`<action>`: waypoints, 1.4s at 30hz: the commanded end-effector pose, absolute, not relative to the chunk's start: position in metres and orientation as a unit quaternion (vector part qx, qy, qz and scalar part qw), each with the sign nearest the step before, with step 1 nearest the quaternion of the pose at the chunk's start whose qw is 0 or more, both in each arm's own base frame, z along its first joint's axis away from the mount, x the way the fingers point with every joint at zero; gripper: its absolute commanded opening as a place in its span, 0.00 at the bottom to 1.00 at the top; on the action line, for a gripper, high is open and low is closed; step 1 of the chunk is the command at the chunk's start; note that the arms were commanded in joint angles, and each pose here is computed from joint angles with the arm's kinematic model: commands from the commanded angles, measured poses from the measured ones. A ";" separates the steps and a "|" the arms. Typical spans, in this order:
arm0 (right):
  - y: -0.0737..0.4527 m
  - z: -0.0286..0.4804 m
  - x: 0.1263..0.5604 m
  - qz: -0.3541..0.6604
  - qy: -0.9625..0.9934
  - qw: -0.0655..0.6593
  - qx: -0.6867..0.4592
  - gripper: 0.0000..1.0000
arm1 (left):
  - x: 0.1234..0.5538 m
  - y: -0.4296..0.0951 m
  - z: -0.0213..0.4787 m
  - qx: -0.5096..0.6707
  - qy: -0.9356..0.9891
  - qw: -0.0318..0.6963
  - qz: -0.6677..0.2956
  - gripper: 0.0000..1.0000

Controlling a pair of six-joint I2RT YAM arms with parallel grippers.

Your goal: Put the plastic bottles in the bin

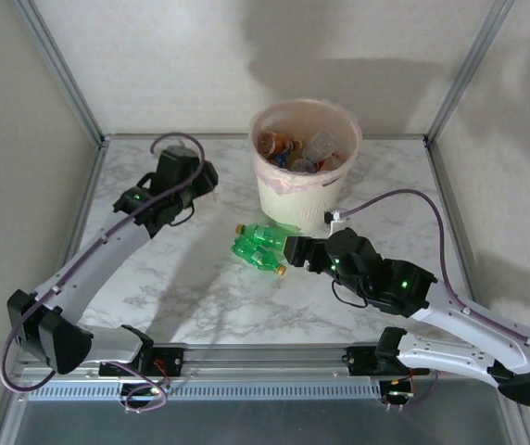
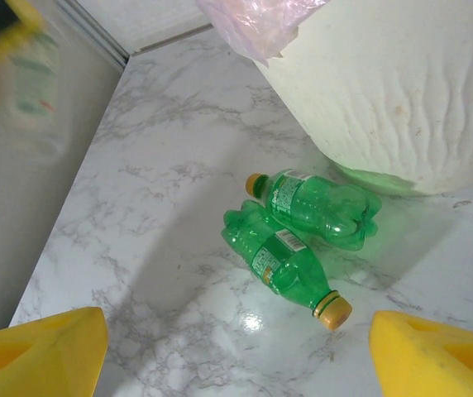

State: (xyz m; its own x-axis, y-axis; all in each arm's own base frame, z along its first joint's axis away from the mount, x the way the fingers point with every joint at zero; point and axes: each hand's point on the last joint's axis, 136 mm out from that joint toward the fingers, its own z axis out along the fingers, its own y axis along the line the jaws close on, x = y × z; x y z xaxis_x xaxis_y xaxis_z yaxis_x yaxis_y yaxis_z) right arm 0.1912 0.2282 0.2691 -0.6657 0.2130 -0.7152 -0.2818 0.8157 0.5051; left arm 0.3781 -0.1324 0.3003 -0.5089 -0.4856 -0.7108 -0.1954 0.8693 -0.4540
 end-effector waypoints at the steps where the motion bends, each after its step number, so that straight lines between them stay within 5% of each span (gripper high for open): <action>1: 0.223 0.260 0.184 0.306 0.864 0.400 -0.017 0.83 | 0.380 -0.141 0.350 -0.181 0.837 0.479 -0.191 0.59; 8: 0.229 0.240 0.175 0.321 0.869 0.376 -0.030 0.82 | 0.403 -0.198 0.405 -0.138 0.815 0.498 -0.261 0.60; 20: 0.236 0.227 0.172 0.326 0.872 0.365 -0.033 0.82 | 0.437 -0.307 0.427 -0.068 0.809 0.485 -0.326 0.60; 42: 0.232 0.224 0.169 0.326 0.873 0.361 -0.024 0.82 | 0.481 -0.336 0.375 -0.067 0.837 0.452 -0.301 0.71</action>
